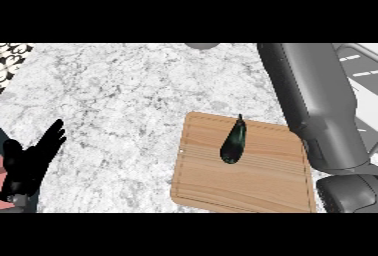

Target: Pick the tomato from the cutting board and place it in the tiered basket

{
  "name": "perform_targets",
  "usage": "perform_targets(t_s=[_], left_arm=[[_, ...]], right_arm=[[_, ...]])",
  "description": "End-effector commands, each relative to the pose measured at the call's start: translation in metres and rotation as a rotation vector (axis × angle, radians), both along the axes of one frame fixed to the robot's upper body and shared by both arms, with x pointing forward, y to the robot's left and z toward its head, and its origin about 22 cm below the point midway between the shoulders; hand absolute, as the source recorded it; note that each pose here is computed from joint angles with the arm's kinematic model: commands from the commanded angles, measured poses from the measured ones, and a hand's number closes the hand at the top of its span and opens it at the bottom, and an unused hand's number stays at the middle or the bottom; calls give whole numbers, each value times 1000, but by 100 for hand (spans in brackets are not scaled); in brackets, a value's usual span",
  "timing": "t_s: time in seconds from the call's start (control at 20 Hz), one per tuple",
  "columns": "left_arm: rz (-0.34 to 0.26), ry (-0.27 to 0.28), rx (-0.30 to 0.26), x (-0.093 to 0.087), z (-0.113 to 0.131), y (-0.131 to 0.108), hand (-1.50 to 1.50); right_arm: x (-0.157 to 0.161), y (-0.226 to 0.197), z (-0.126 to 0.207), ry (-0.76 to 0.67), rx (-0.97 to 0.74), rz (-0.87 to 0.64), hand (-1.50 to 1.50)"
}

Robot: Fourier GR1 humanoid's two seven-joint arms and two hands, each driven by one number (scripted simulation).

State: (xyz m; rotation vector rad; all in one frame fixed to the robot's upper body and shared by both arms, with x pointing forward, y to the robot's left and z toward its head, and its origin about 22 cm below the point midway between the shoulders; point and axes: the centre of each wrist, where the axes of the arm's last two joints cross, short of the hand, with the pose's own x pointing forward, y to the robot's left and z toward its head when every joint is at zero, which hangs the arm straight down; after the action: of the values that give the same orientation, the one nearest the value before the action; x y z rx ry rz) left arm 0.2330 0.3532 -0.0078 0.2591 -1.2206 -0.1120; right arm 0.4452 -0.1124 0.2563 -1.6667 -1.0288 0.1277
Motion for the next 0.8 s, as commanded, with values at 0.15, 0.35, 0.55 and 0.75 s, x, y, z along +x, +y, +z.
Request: perform_targets(t_s=[0.15,0.35,0.55,0.75], left_arm=[[12,-6,-4,-3,-1,16,0],[-14,4,-13,1,-2,1,0],[7,4,-27,2,-11,2,0],[8,6,-10,-5,-4,14,0]], right_arm=[[23,-67,-6,-70,25,-123,150],[19,-100,8,-287,169,-55,150],[23,-138,10,-309,182,-37,150],[24,-173,-5,-297,203,-52,150]])
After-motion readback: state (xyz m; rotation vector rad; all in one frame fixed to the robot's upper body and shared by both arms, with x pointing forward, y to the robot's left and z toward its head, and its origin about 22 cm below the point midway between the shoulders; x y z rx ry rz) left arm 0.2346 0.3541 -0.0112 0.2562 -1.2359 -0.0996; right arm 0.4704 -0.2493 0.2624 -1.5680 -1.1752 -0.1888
